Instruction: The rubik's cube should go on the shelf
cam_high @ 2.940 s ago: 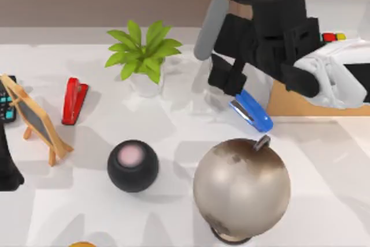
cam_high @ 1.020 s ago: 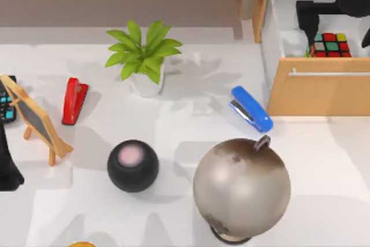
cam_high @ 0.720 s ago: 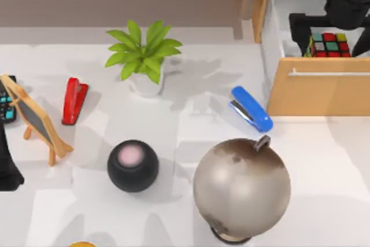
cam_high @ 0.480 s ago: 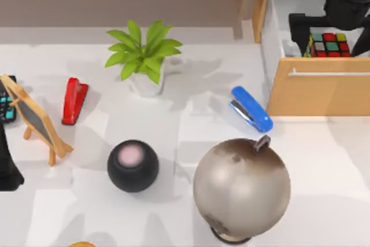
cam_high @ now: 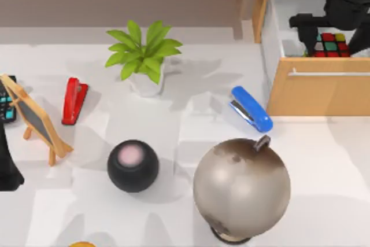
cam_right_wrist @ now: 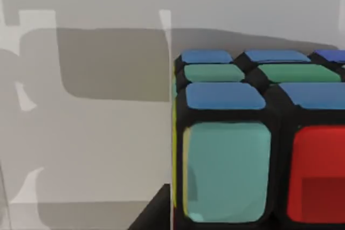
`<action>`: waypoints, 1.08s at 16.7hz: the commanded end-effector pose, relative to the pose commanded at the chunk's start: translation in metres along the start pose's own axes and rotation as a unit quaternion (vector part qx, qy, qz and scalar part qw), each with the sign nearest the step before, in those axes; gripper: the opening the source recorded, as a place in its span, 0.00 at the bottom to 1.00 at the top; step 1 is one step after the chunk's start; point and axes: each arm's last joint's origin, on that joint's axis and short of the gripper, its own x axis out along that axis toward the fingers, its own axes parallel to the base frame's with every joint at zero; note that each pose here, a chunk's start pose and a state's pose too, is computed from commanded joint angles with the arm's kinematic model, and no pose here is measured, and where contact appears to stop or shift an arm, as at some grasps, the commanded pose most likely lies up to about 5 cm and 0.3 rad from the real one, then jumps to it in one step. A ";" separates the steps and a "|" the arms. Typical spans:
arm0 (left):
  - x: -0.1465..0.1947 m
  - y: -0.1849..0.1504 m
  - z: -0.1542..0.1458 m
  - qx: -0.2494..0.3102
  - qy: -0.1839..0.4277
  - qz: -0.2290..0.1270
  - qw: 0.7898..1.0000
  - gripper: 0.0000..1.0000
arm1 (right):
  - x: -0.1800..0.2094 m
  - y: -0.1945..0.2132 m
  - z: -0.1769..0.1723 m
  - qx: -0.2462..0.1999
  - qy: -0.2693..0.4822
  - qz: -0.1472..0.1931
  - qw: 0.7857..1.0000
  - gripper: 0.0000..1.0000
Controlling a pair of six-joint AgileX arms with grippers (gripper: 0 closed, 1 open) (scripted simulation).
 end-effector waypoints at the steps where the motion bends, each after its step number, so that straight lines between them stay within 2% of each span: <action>1: 0.000 0.000 0.000 0.000 0.000 0.000 1.000 1.00 | 0.000 0.000 0.000 0.000 0.000 0.000 1.000 0.32; 5: 0.000 0.000 0.000 0.000 0.000 0.000 1.000 1.00 | 0.000 0.000 0.000 0.000 0.000 0.000 1.000 0.02; 6: 0.000 0.000 0.000 0.000 0.000 0.000 1.000 1.00 | 0.000 0.000 0.000 0.000 0.000 0.000 1.000 0.00; 15: 0.000 0.000 0.000 0.000 0.000 0.000 1.000 1.00 | -0.001 0.001 0.000 -0.001 0.000 0.001 1.000 0.00; 18: 0.000 0.000 0.000 0.000 0.000 0.000 1.000 1.00 | -0.004 -0.004 -0.002 -0.027 -0.003 0.018 0.999 0.00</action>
